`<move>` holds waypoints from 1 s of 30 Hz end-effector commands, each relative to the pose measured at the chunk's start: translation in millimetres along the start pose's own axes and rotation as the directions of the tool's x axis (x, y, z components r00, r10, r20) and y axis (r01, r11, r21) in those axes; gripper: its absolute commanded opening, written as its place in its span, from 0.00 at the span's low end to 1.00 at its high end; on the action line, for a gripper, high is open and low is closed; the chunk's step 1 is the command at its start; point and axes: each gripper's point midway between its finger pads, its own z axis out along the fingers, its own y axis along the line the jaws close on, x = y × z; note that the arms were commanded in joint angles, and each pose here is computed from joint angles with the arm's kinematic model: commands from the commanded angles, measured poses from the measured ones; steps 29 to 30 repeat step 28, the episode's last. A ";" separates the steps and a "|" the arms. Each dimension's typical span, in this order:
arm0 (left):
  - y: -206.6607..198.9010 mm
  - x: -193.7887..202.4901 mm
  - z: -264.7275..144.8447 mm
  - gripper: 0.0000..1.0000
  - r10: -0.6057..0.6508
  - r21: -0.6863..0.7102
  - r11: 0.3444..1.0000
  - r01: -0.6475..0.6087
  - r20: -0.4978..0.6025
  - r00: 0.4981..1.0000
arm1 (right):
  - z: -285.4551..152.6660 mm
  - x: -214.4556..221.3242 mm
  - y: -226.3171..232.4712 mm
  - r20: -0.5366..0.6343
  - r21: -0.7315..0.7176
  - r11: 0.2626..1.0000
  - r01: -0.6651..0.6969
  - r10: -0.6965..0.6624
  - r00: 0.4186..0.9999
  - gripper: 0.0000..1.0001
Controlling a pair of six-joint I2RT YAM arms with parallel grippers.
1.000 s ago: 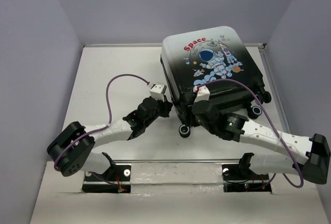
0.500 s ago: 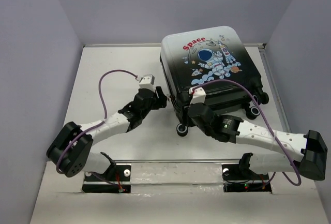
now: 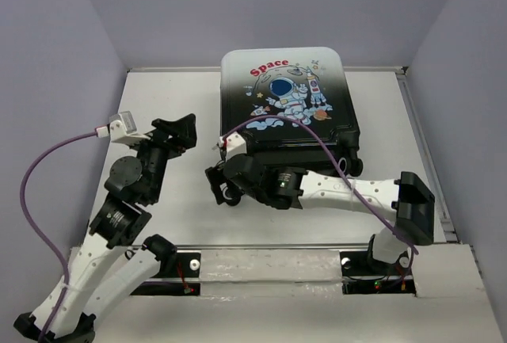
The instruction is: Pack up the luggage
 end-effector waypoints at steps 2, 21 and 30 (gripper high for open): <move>13.9 -18.5 -31.5 0.99 0.100 -0.052 0.993 -0.102 -0.048 0.994 | -68.9 -62.1 64.1 0.139 -0.299 0.950 0.092 -0.052 0.989 1.00; -5.3 -23.4 -65.7 0.99 0.108 0.143 0.985 -0.100 -0.046 0.993 | -284.1 -82.5 -197.6 0.670 -0.043 0.917 -0.396 0.321 0.669 1.00; -0.9 -2.6 -51.1 0.99 0.101 0.123 0.988 -0.090 -0.081 0.992 | -260.9 -62.7 -203.1 0.664 0.041 0.915 -0.400 0.274 0.695 1.00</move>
